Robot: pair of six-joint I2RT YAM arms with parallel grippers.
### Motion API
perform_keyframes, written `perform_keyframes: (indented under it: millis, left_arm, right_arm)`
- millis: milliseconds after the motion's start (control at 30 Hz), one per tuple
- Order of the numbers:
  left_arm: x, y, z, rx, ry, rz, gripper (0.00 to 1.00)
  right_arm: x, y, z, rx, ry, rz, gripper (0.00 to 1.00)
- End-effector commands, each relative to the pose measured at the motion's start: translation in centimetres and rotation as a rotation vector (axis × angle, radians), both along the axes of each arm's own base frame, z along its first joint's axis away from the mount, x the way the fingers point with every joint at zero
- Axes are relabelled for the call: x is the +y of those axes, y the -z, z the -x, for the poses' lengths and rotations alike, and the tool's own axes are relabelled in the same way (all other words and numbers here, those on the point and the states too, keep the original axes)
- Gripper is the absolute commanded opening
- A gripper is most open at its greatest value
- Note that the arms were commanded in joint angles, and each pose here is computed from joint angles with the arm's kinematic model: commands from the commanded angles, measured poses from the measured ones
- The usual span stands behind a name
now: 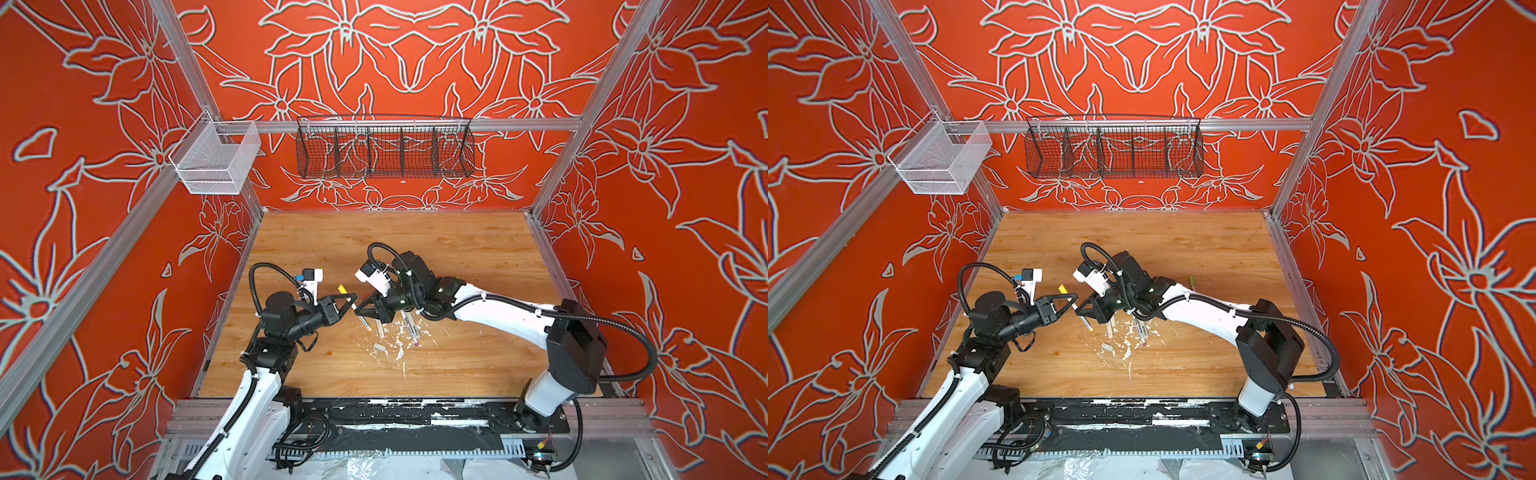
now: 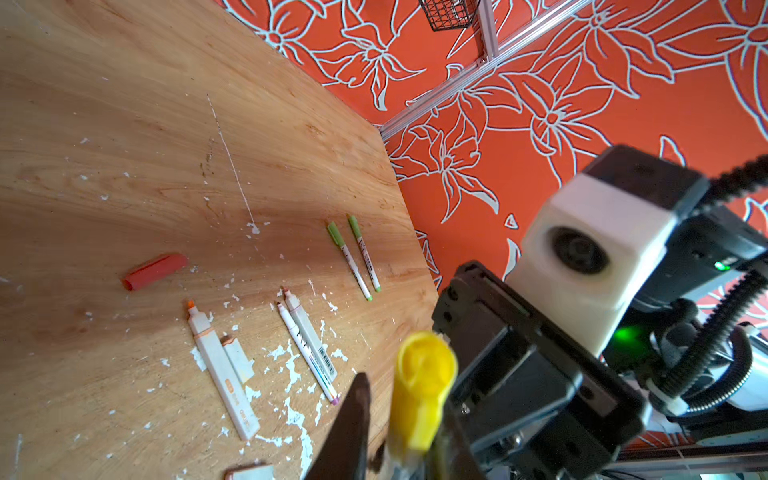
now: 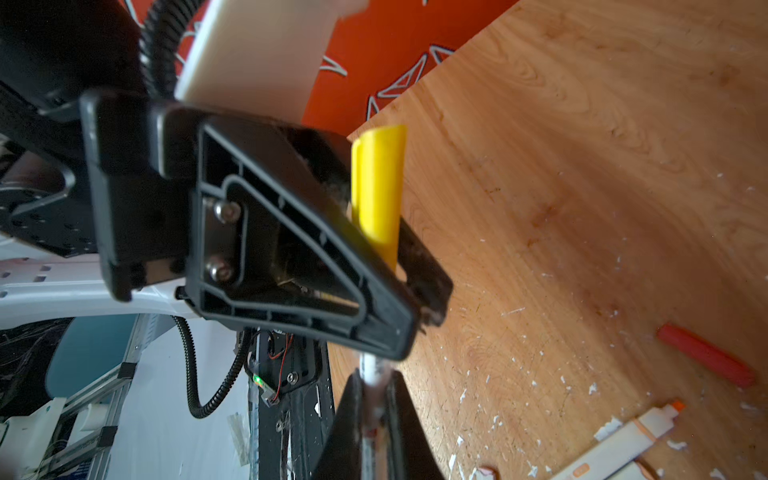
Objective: Insert the pens into the pen caps
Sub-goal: 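Press the yellow cap down onto the marker with the left gripper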
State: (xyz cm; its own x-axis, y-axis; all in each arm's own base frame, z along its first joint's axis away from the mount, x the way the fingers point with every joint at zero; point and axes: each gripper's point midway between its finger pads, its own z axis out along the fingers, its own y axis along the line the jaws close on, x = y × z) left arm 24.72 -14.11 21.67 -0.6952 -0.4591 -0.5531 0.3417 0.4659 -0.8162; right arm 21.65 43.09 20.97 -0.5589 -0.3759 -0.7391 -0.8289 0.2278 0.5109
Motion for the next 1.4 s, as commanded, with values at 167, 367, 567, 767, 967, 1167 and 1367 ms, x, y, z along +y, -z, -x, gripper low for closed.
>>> perform_keyframes:
  millis: [167, 367, 567, 767, 967, 1167, 1367]
  left_arm:
    - [-0.4, -0.8, 0.3, -0.025, 0.034, 0.000, 0.06]
    - [-0.3, -1.7, 0.6, -0.066, 0.029, 0.000, 0.00]
    - [-0.2, -2.2, 0.8, -0.092, 0.023, 0.000, 0.00]
    - [-0.2, -2.0, 0.9, -0.084, 0.016, -0.003, 0.03]
    - [0.5, -2.0, 0.6, -0.085, -0.028, -0.032, 0.60]
    - [2.0, -2.5, 0.0, -0.091, -0.107, -0.050, 0.70]
    - [2.8, -3.2, -0.2, -0.111, -0.138, -0.051, 0.69]
  right_arm:
    - [0.7, -1.3, -0.8, -0.036, 0.002, -0.038, 0.03]
    - [1.0, 0.1, -0.7, 0.024, 0.000, -0.017, 0.23]
    - [1.5, 0.8, -0.9, 0.065, 0.009, -0.031, 0.23]
    - [1.4, 0.6, -0.9, 0.066, 0.017, -0.025, 0.07]
    - [1.1, 0.7, -0.7, 0.068, 0.017, -0.021, 0.05]
    - [1.0, 0.2, 0.5, 0.064, -0.038, -0.049, 0.05]
    - [0.8, 0.5, 1.1, 0.040, -0.060, -0.026, 0.04]
